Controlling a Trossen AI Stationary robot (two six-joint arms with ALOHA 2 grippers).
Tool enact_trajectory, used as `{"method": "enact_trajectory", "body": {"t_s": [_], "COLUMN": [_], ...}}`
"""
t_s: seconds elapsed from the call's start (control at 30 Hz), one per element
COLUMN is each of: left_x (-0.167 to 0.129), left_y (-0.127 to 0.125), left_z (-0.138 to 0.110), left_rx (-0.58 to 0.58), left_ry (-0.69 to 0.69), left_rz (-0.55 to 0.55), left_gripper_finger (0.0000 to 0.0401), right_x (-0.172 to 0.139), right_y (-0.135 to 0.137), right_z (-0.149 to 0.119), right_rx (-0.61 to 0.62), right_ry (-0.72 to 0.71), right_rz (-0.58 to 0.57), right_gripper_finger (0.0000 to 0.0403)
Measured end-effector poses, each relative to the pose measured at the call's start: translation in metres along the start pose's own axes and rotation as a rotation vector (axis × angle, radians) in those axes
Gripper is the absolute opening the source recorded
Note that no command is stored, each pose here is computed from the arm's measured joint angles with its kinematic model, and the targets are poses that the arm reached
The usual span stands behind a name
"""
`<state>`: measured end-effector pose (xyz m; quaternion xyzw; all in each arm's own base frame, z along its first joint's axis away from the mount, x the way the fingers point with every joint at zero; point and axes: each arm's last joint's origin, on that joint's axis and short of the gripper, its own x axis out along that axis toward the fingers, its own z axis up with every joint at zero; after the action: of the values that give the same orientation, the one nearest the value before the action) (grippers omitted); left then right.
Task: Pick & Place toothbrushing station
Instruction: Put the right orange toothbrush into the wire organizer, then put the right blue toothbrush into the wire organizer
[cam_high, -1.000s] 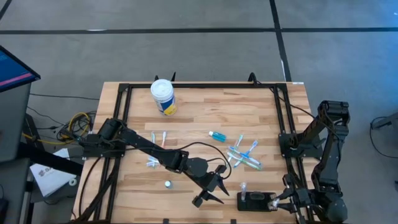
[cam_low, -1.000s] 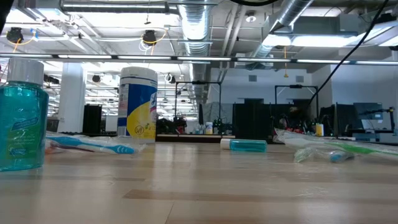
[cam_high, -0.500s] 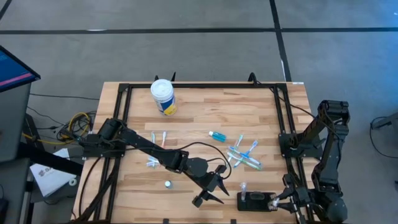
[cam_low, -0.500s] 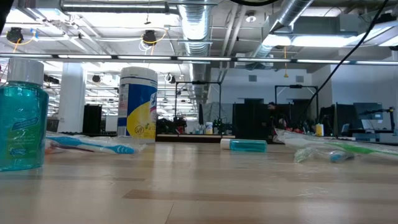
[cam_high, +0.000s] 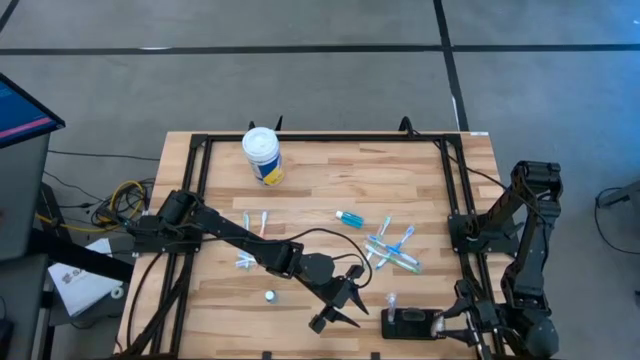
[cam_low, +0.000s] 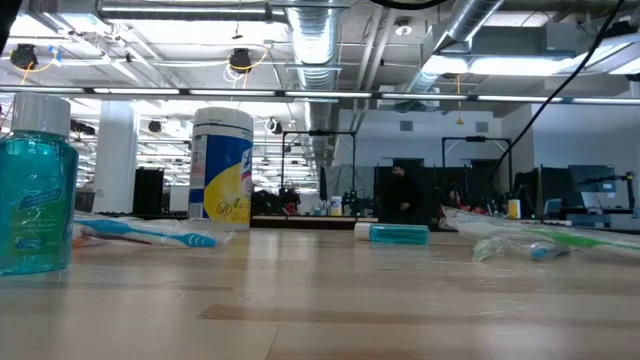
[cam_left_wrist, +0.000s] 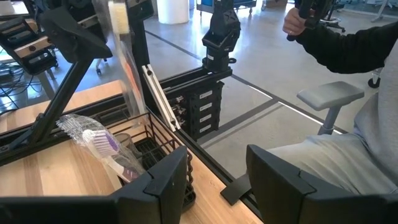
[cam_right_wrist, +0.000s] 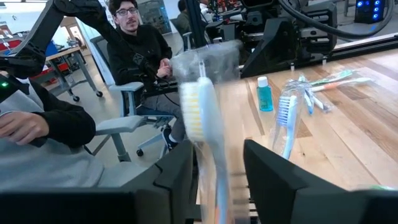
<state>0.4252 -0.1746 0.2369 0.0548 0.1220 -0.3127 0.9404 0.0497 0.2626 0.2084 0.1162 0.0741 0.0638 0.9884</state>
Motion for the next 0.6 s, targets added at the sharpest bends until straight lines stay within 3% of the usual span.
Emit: {"method": "enact_trajectory", "body": {"t_s": [0.23,0.6], "left_x": [0.0000,0.0000], "left_y": [0.0000,0.0000], "left_z": [-0.0001,-0.0002], "left_rx": [0.000,0.000], "left_ry": [0.000,0.001], "left_rz": [0.000,0.000], "left_gripper_finger": [0.0159,0.0159], "right_x": [-0.0047,-0.0059], "right_y": [0.0016,0.0009], "right_z": [-0.0012,0.0028], "right_rx": [0.002,0.011], "right_ry": [0.006,0.001], "right_rz": [0.021,0.024], "right_gripper_finger": [0.0165,0.0129]}}
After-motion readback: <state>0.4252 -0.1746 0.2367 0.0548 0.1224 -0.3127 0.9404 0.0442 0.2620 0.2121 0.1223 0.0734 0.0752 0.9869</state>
